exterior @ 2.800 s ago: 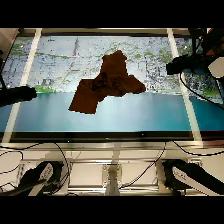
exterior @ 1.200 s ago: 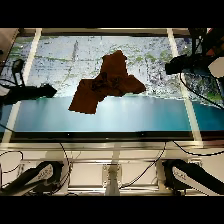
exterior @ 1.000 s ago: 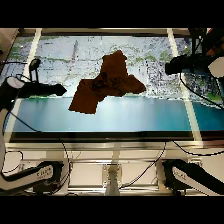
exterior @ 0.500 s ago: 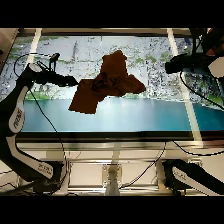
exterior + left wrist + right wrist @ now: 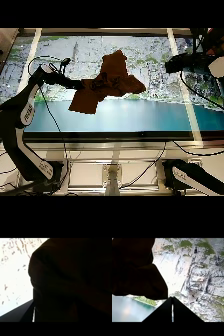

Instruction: Fold the clothes and pants, and hang the long-sleeved shirts on hangers.

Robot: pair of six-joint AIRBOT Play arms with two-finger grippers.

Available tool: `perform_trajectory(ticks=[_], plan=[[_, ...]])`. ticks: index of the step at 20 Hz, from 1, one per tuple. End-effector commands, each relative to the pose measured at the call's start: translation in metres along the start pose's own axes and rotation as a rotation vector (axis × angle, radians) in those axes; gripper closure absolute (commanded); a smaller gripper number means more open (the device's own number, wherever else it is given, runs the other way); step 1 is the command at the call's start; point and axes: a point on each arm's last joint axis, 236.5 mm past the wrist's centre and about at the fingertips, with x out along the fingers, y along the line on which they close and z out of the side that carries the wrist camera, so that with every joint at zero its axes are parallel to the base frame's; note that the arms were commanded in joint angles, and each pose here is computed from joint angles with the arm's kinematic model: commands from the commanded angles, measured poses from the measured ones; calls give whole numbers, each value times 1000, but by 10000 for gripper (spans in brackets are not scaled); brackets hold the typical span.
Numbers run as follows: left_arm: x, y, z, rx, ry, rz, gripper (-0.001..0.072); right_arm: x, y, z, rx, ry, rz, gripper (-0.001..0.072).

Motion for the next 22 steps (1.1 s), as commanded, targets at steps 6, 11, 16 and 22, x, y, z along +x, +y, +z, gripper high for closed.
perform_trajectory(ticks=[6,11,16,22], plan=[[13,-5,10,-1,-35,-3,698,21,-19,-18,-25,70,-54,704],[-12,-31,40,99,-143,-47,694,91,-42,-101,152,342,19,705],[-55,-53,62,157,-219,-26,693,165,0,-161,634,494,354,302],[-64,-61,66,162,-233,-32,693,223,38,-194,864,574,417,305]])
